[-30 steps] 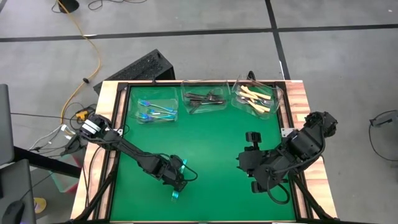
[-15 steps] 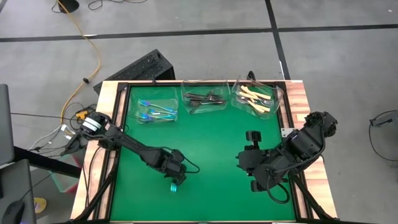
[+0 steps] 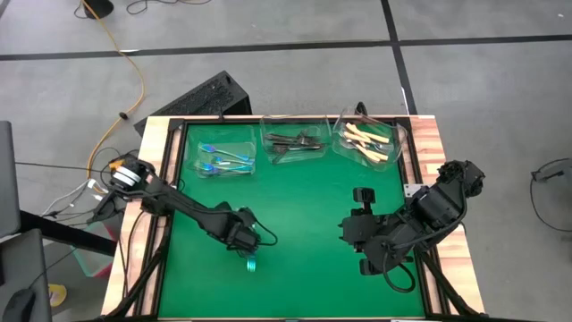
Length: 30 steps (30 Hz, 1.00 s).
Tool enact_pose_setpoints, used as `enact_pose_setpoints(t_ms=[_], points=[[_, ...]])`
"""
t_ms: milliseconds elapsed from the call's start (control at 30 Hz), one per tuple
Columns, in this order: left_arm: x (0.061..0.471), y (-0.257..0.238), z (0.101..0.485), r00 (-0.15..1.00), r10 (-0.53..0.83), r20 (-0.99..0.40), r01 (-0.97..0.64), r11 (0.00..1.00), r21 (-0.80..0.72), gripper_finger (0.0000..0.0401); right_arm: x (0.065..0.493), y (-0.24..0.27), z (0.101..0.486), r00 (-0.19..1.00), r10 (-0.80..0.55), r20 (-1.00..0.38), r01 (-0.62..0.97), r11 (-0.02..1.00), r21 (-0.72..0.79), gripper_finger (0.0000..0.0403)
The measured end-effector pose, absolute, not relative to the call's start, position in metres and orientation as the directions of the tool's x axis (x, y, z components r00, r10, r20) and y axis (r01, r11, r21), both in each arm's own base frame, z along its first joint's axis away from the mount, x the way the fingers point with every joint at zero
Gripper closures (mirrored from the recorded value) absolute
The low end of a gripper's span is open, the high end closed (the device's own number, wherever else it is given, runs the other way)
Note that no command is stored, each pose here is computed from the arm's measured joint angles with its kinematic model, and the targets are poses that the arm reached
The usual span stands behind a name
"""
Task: Sort silverware by color (type)
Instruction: Put the blue fork into the left transparent bin
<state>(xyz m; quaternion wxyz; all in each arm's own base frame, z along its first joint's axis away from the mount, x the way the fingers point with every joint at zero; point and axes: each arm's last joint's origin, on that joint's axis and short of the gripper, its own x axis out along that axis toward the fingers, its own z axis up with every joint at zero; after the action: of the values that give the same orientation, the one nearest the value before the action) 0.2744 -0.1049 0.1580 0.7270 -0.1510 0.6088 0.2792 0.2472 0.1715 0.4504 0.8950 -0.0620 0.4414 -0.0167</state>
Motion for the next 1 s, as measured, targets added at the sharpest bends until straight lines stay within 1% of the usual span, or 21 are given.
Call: enact_pose_setpoints(t_ms=[133,200,300,433,567,700,833,1000], points=[[0.266,-0.101,0.175,0.118,0.243,-0.963,-0.609,0.783,0.123,0.0401,0.247,0.172,0.45,0.612,-0.089,-0.786,-0.026,0.991,-0.133,0.0265],[0.263,-0.1,0.18,0.125,0.242,-0.962,-0.655,0.748,0.104,0.0401,0.247,0.171,0.451,0.618,-0.105,-0.779,-0.016,0.989,-0.147,0.0265],[0.264,-0.101,0.182,0.136,0.233,-0.963,-0.746,0.664,0.055,0.0401,0.247,0.171,0.451,0.62,-0.11,-0.777,-0.029,0.986,-0.163,0.0265],[0.267,-0.104,0.182,0.177,0.216,-0.96,-0.763,0.646,0.005,0.0396,0.247,0.171,0.451,0.62,-0.11,-0.777,-0.031,0.986,-0.164,0.0265],[0.269,-0.105,0.182,0.207,0.216,-0.954,-0.794,0.607,-0.035,0.0377,0.247,0.172,0.451,0.621,-0.107,-0.777,-0.028,0.987,-0.158,0.0265],[0.271,-0.106,0.175,0.256,0.184,-0.949,-0.779,0.62,-0.09,0.0354,0.246,0.173,0.451,0.621,-0.105,-0.777,-0.025,0.988,-0.153,0.0265],[0.273,-0.108,0.167,0.298,0.12,-0.947,-0.781,0.601,-0.169,0.0328,0.246,0.173,0.451,0.621,-0.105,-0.777,-0.024,0.988,-0.153,0.0265],[0.274,-0.108,0.165,0.311,0.099,-0.945,-0.774,0.603,-0.192,0.029,0.246,0.173,0.451,0.621,-0.105,-0.777,-0.024,0.988,-0.152,0.0265]])
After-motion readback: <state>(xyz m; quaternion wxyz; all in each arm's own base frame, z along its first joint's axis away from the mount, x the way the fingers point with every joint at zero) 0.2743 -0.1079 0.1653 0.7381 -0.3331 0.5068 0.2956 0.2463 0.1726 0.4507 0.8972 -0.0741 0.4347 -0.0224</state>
